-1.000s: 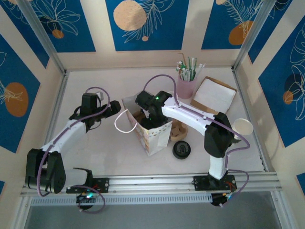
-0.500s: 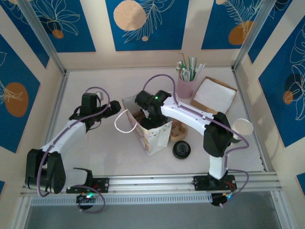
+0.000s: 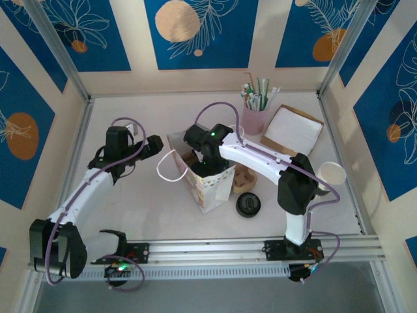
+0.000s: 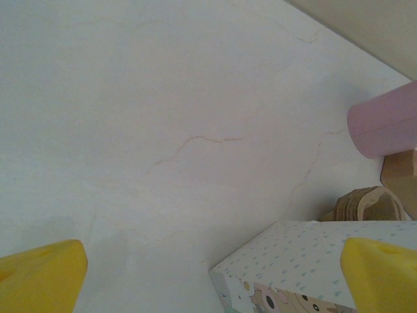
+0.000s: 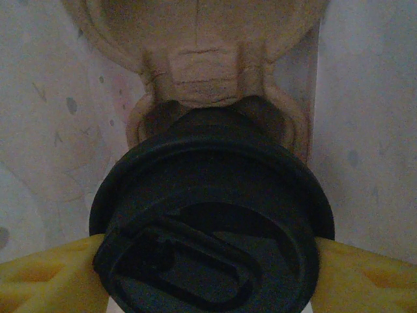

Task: Pack the takeout coffee

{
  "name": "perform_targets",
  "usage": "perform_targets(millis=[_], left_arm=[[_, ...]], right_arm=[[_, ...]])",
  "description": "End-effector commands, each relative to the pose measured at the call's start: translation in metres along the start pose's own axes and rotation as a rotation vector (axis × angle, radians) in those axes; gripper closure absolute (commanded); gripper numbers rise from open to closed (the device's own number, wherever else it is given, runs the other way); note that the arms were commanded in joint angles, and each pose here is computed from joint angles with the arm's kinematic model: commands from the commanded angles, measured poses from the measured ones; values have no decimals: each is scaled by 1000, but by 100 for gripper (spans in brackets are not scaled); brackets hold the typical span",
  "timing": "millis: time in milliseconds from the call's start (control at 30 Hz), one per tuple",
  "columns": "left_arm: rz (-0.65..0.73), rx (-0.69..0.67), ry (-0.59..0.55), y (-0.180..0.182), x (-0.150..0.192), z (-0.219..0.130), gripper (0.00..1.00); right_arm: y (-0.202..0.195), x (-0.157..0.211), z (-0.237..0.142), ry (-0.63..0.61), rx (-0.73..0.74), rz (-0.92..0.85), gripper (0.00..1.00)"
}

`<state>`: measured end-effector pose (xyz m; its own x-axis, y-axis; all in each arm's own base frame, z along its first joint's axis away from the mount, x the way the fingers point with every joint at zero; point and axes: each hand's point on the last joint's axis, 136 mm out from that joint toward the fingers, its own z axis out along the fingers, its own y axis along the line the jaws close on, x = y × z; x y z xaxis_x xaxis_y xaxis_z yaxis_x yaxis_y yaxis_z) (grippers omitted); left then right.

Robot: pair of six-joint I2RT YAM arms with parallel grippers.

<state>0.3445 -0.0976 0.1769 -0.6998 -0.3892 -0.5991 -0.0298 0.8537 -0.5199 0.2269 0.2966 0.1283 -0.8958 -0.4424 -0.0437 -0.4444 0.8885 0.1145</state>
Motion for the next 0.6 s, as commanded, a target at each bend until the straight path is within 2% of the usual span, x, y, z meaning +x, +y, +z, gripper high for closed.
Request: perform_targets(millis=[0, 567], left_arm=[[29, 13, -20, -8, -10, -12, 0], [32, 17, -23, -9, -13, -11, 0]], right_arm=[[-10, 14, 17, 90, 64, 12, 24], [-5, 10, 0, 58, 61, 5, 16]])
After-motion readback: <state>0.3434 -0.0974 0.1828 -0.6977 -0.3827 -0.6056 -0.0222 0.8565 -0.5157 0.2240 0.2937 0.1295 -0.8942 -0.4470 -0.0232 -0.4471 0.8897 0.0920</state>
